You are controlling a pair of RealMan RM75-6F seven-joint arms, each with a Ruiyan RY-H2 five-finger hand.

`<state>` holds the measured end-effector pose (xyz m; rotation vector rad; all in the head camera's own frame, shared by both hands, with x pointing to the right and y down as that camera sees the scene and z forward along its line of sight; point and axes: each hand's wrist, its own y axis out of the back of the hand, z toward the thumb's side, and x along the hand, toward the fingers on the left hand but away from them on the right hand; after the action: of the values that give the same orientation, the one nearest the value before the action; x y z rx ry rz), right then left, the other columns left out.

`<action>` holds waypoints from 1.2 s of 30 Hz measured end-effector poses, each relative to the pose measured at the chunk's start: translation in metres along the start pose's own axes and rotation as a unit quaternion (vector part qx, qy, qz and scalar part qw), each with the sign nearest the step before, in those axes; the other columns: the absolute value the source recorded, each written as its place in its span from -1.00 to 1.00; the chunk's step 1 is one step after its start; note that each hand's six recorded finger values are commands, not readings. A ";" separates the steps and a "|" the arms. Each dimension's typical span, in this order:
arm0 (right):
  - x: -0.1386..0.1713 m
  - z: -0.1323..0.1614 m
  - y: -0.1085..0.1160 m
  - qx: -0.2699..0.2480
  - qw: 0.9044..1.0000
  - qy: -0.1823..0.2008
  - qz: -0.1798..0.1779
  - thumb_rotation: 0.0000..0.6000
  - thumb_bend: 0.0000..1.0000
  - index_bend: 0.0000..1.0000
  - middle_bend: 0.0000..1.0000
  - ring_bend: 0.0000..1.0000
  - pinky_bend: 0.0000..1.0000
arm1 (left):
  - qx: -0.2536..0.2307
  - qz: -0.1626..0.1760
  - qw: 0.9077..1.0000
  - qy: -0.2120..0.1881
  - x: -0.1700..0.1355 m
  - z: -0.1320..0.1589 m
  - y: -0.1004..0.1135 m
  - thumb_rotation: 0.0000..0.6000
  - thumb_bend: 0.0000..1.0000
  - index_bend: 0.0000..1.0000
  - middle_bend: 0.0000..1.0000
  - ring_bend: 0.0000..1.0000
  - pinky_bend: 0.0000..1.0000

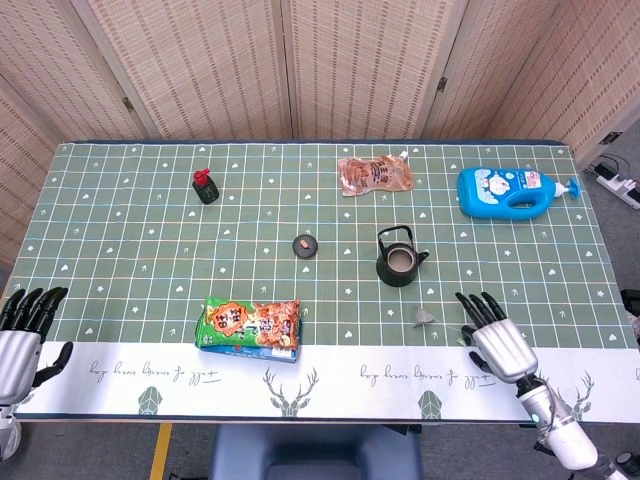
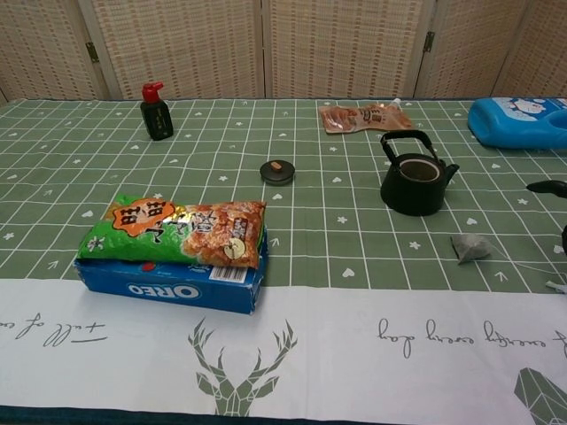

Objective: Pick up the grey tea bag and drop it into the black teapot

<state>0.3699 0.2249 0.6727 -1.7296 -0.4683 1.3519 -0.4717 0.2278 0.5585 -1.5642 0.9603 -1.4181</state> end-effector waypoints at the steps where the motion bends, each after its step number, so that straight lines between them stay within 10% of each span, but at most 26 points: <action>1: 0.000 -0.003 -0.002 -0.001 1.000 -0.005 0.000 1.00 -0.35 0.10 -1.00 -1.00 -1.00 | 0.000 0.000 1.000 -0.001 0.000 0.000 0.000 1.00 -0.23 -0.95 -0.87 -0.92 -1.00; 36: -0.020 -0.001 -0.027 -0.023 0.999 -0.021 0.022 1.00 -0.35 0.10 -1.00 -1.00 -1.00 | -0.007 -0.003 1.000 -0.005 -0.001 0.000 0.001 1.00 -0.22 -0.94 -0.87 -0.92 -1.00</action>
<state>0.3700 0.2248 0.7066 -1.7602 -0.4913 1.4217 -0.4716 0.2283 0.5568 -1.5843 0.9609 -1.4088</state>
